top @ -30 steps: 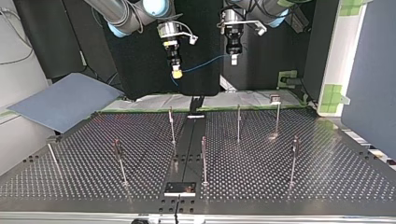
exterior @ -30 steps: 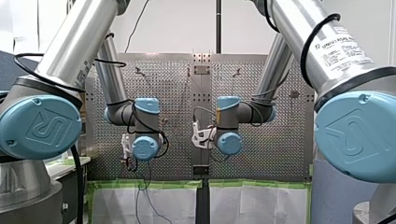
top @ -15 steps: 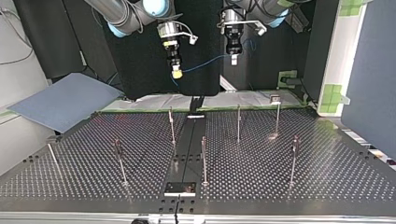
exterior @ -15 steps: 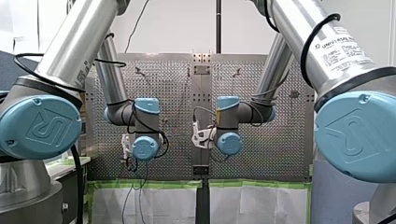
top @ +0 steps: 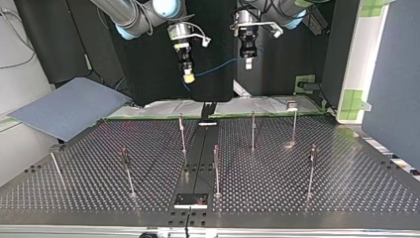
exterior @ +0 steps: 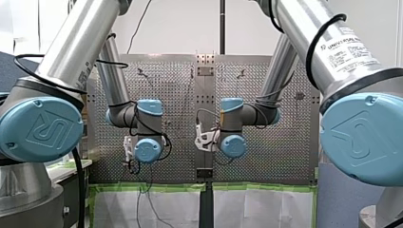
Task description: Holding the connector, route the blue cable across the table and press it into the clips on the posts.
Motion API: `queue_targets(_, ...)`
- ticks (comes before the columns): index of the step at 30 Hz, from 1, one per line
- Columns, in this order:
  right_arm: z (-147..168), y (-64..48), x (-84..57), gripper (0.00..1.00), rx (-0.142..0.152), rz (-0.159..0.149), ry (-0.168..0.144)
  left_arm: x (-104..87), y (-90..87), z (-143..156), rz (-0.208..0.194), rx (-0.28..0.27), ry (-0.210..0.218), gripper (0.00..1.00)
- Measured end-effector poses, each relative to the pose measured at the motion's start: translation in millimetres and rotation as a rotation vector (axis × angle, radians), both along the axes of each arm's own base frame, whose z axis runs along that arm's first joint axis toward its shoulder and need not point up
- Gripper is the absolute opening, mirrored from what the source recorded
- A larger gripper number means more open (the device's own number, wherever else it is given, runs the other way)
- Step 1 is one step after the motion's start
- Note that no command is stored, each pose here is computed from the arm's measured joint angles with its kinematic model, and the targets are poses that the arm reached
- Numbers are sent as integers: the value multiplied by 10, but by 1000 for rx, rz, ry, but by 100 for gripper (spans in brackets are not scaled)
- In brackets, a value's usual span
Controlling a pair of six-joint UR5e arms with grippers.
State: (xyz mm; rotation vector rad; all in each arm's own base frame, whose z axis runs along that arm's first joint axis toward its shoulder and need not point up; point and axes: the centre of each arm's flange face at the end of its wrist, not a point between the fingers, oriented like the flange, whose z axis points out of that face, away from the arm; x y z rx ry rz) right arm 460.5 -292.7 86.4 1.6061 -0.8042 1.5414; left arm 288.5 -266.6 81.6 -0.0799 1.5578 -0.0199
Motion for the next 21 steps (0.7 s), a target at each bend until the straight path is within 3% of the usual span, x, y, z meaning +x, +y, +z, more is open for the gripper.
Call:
queue_targets(9,-337,170,22,0,67,28,74,1,0,1,0,0,0,0)
queue_targets(17,-370,179,18,0,72,29,80,-8,1,4,0,0,0,0)
queue_targets(21,-371,179,18,0,73,29,81,-112,1,30,0,7,12,0)
